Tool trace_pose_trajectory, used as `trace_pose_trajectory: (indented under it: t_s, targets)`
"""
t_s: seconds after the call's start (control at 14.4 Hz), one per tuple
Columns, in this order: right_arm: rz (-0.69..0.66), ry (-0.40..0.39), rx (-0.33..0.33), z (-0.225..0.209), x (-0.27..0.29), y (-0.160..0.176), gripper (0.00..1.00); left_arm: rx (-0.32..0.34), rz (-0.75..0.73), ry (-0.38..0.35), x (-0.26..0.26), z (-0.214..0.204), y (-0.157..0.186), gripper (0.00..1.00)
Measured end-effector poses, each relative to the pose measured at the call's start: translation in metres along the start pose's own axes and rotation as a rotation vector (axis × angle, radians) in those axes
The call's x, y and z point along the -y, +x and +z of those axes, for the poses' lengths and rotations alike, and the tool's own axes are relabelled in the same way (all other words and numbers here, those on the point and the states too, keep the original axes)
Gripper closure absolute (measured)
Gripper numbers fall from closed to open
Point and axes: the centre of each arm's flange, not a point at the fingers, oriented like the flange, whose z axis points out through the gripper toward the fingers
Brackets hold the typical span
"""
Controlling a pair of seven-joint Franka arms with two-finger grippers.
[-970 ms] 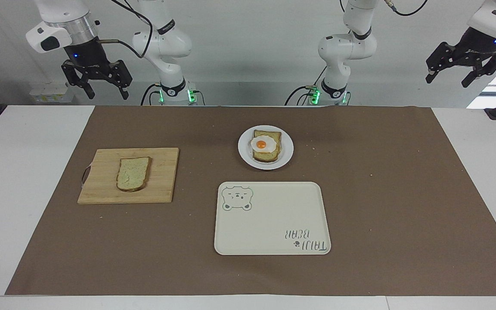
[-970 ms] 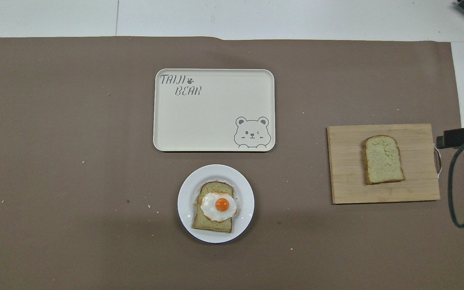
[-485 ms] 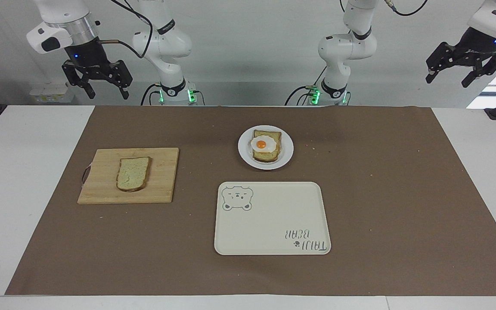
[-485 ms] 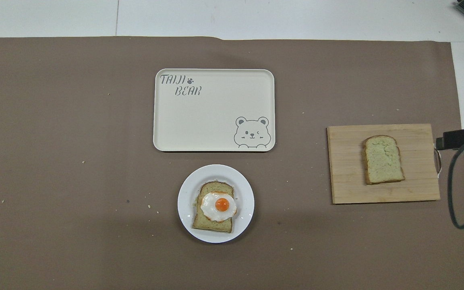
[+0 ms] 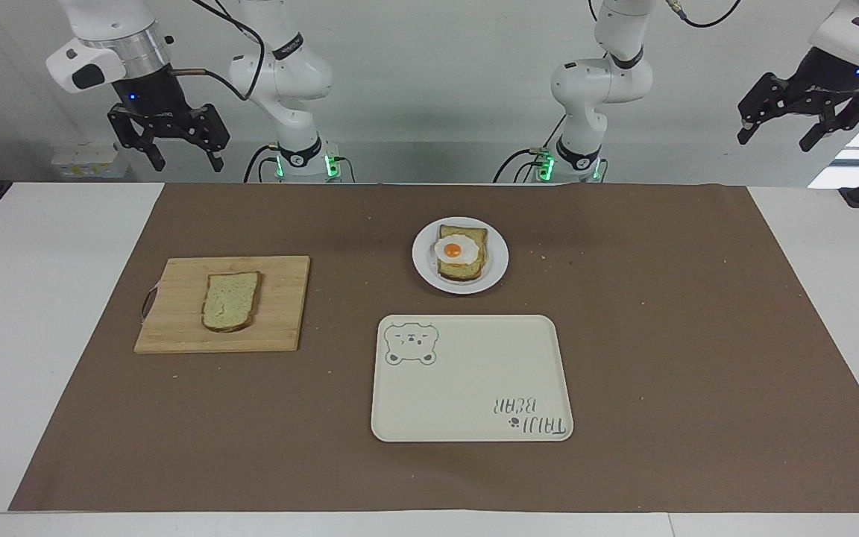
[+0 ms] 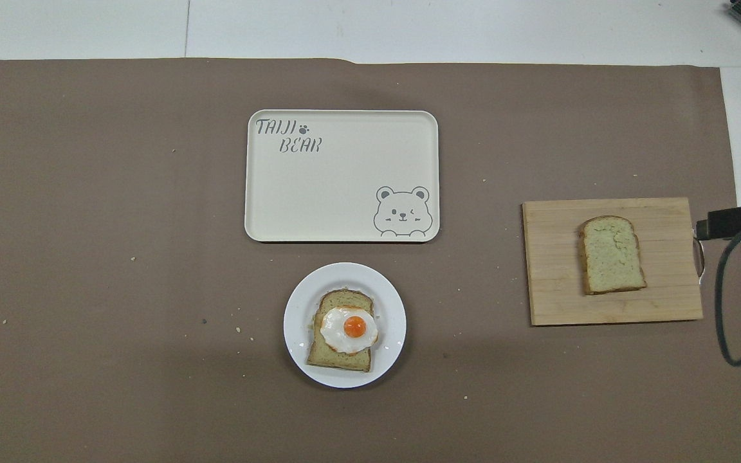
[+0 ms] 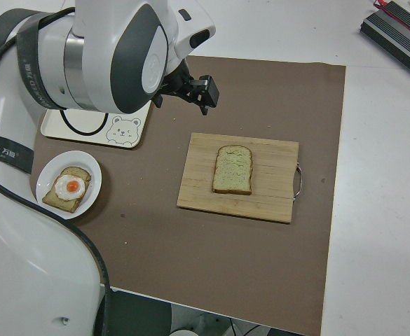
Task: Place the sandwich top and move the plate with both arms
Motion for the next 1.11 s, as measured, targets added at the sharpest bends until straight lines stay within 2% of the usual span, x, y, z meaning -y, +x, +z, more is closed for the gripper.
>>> trace_pose_trajectory:
  t_s: [1.11]
  targets:
    - [0.010,0.000,0.001,0.0001,-0.0057,-0.0001,0.00,0.000,0.000,0.000,0.0000,0.0000,0.0000,0.00]
